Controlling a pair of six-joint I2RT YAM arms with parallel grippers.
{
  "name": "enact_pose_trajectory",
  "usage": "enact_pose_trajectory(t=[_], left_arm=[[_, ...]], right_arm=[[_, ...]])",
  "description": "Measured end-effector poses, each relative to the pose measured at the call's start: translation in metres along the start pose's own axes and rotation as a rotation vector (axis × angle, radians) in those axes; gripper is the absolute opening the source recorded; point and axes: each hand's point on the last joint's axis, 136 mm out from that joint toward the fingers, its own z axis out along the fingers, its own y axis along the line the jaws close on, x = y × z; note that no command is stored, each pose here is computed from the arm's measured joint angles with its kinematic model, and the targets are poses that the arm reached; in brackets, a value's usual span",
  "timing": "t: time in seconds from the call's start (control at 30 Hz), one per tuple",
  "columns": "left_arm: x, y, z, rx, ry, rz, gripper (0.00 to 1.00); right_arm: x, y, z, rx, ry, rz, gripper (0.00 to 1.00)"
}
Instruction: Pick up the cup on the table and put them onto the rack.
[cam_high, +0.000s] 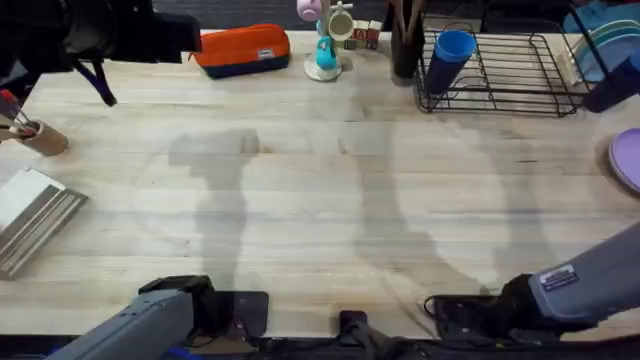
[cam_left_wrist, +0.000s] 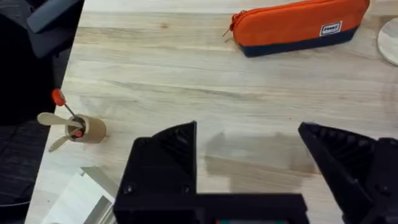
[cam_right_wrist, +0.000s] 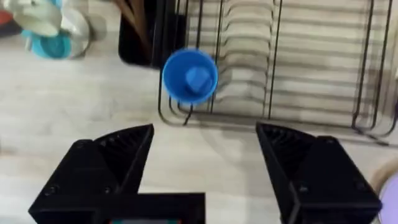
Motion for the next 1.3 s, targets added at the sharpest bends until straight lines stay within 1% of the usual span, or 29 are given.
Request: enact_pose_trajectory(t=[0.13,0.3,0.5,0.67,0.7,0.77,0.83,0.97,1.13,1.3], left_arm=[[0.0,0.0,0.0,0.0,0.0,0.0,0.993],[0.0,0.0,0.0,0.0,0.0,0.0,0.994],[0.0,0.0,0.0,0.0,0.0,0.0,0.994],[0.0,0.0,0.0,0.0,0.0,0.0,0.993],[0.0,0.0,0.0,0.0,0.0,0.0,0.993],[0.0,0.0,0.0,0.0,0.0,0.0,0.993],[0.0,0.0,0.0,0.0,0.0,0.0,0.993],[0.0,0.0,0.0,0.0,0.0,0.0,0.993],[0.0,0.0,0.0,0.0,0.0,0.0,0.993],[0.0,0.0,0.0,0.001,-0.001,0.0,0.993]], right_arm=[[0.014,0.002,-0.012,-0.002,0.039,0.003,0.994],[0.019,0.003,-0.024,-0.002,0.038,0.003,0.995],[0.017,0.005,-0.051,0.001,-0.018,-0.007,0.995],[0.022,0.008,-0.08,0.003,-0.057,-0.013,0.995],[0.022,0.01,-0.1,0.005,-0.104,-0.018,0.995],[0.025,0.011,-0.115,0.007,-0.135,-0.02,0.995],[0.033,0.012,-0.128,0.008,-0.159,-0.022,0.995],[0.055,0.015,-0.146,0.011,-0.196,-0.04,0.995],[0.09,0.016,-0.154,0.023,-0.199,-0.07,0.995],[0.111,0.007,-0.157,0.081,-0.208,-0.057,0.995]])
